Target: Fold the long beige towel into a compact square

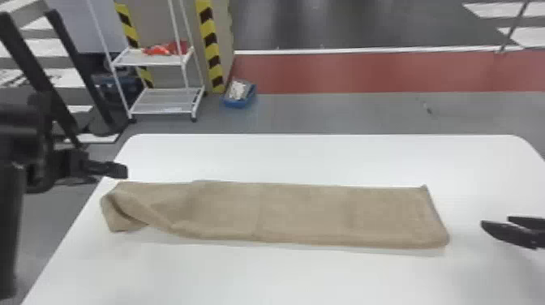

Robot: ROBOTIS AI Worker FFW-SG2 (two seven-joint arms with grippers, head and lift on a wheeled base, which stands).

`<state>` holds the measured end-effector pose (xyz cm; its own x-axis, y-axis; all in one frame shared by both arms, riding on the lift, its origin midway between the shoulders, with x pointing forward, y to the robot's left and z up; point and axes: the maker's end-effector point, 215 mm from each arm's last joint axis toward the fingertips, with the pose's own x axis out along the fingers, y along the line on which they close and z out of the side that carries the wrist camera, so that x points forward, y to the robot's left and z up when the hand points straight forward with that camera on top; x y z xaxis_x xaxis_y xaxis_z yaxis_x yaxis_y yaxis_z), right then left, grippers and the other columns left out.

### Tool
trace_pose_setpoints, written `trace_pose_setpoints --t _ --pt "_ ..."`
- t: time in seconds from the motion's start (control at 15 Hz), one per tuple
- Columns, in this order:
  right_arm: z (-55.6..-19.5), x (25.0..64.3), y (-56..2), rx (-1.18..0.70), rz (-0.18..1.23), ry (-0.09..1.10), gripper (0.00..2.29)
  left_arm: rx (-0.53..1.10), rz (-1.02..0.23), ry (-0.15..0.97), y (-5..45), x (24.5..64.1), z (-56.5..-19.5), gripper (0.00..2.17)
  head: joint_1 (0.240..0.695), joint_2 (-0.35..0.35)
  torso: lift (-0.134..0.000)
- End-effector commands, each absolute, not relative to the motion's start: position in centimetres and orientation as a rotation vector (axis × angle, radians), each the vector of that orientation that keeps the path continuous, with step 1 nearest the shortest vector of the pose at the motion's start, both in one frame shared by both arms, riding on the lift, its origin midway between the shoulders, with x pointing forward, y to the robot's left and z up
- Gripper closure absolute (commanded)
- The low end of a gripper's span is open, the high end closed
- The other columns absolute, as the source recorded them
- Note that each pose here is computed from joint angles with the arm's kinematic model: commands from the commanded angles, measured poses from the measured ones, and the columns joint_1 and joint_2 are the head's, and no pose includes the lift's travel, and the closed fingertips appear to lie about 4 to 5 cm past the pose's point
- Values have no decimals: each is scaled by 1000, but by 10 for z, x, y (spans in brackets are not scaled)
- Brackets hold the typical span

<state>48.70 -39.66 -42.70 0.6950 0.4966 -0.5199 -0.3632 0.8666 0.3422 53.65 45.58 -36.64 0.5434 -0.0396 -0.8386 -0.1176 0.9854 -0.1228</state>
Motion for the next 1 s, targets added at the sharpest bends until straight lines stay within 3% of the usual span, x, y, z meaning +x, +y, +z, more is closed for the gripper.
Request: trace_pose_setpoints --t 0.0,0.33,0.73,0.93 --pt "-428 486 -398 216 481 644 33 -178 45 1040 450 540 -375 164 695 67 -124" --pt "-429 484 -398 220 482 647 33 -145 104 1097 470 526 -392 164 695 66 -124" --pt "-432 482 -399 219 480 653 33 -193 37 1115 455 520 -401 269 695 75 -124" --pt "-432 480 -401 223 477 650 33 -235 -29 1109 439 522 -399 1109 695 59 -124"
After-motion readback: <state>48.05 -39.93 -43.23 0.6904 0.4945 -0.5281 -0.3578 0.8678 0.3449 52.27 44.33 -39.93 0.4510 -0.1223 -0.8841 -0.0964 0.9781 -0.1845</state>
